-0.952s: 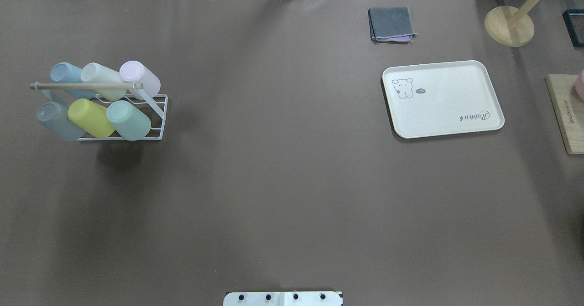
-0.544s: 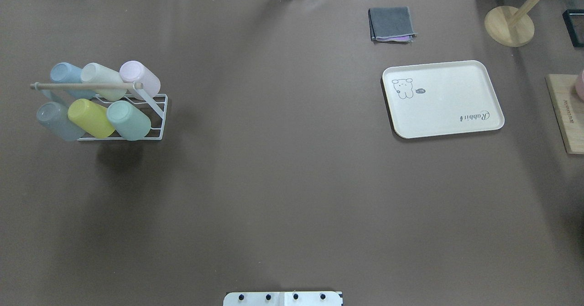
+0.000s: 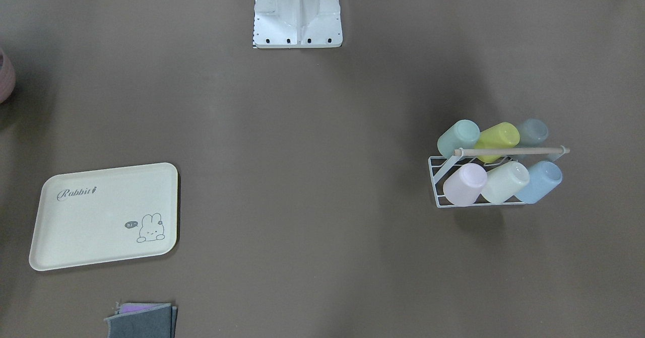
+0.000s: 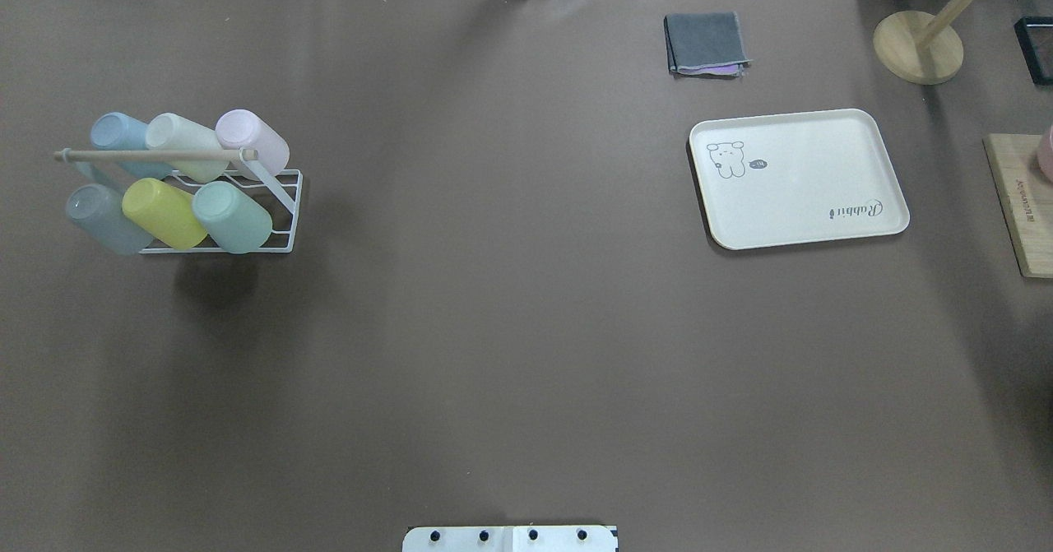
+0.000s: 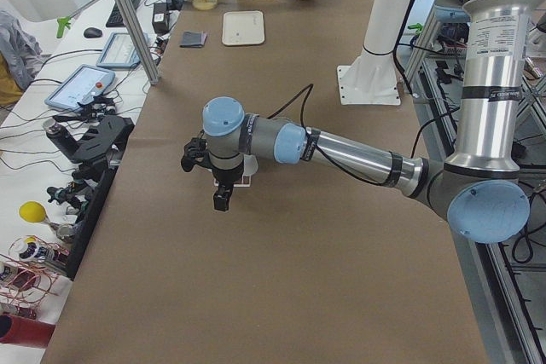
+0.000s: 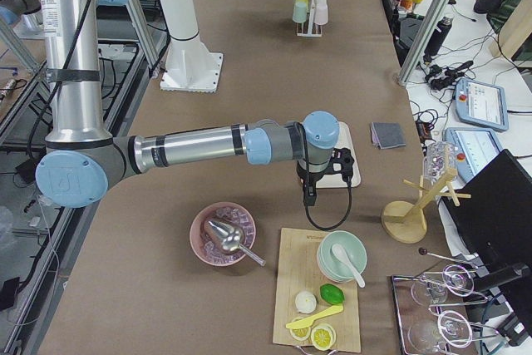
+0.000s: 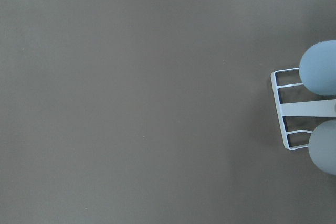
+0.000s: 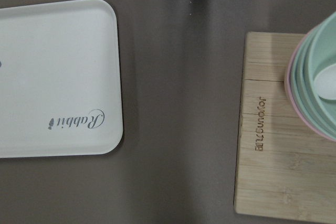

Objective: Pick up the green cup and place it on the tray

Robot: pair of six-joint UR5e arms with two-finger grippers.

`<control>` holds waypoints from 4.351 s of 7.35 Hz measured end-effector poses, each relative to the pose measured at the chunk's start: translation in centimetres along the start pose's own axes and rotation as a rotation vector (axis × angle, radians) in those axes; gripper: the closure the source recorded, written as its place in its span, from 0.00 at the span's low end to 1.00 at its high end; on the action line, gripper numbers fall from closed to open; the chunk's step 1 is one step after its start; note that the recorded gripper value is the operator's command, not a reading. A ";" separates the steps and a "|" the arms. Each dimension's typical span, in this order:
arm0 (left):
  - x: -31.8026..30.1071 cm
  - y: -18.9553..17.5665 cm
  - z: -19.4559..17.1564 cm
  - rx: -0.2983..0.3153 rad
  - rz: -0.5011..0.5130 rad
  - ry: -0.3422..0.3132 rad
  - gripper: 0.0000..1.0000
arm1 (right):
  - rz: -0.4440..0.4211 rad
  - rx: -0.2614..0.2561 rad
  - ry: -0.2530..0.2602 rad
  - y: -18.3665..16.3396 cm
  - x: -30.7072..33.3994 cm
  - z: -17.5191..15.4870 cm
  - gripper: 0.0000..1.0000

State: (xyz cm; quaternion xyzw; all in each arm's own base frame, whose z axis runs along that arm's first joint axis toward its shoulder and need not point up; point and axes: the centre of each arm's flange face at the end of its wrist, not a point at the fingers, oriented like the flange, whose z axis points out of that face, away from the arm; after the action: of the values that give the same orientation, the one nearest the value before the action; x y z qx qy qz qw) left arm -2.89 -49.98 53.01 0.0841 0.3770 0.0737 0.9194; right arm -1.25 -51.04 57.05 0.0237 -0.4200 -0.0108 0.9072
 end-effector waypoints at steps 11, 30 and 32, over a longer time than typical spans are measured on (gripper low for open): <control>30.5 -12.1 1.5 -0.310 0.325 -0.264 0.01 | -0.069 0.038 -0.003 -7.6 -8.0 14.8 0.01; 53.2 -5.3 16.5 -0.772 1.669 -0.708 0.01 | -0.074 0.002 0.043 -9.4 -9.0 18.9 0.69; 53.6 -5.3 17.0 -0.787 1.683 -0.769 0.01 | -0.075 0.003 0.043 -9.4 -9.1 18.9 0.69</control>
State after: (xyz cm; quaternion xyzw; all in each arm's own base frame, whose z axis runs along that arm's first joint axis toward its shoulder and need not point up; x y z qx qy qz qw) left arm 47.28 -46.13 27.28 0.0315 -0.1787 0.7868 0.5900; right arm -21.51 -60.71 61.85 0.0408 -0.3994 -0.0435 0.9148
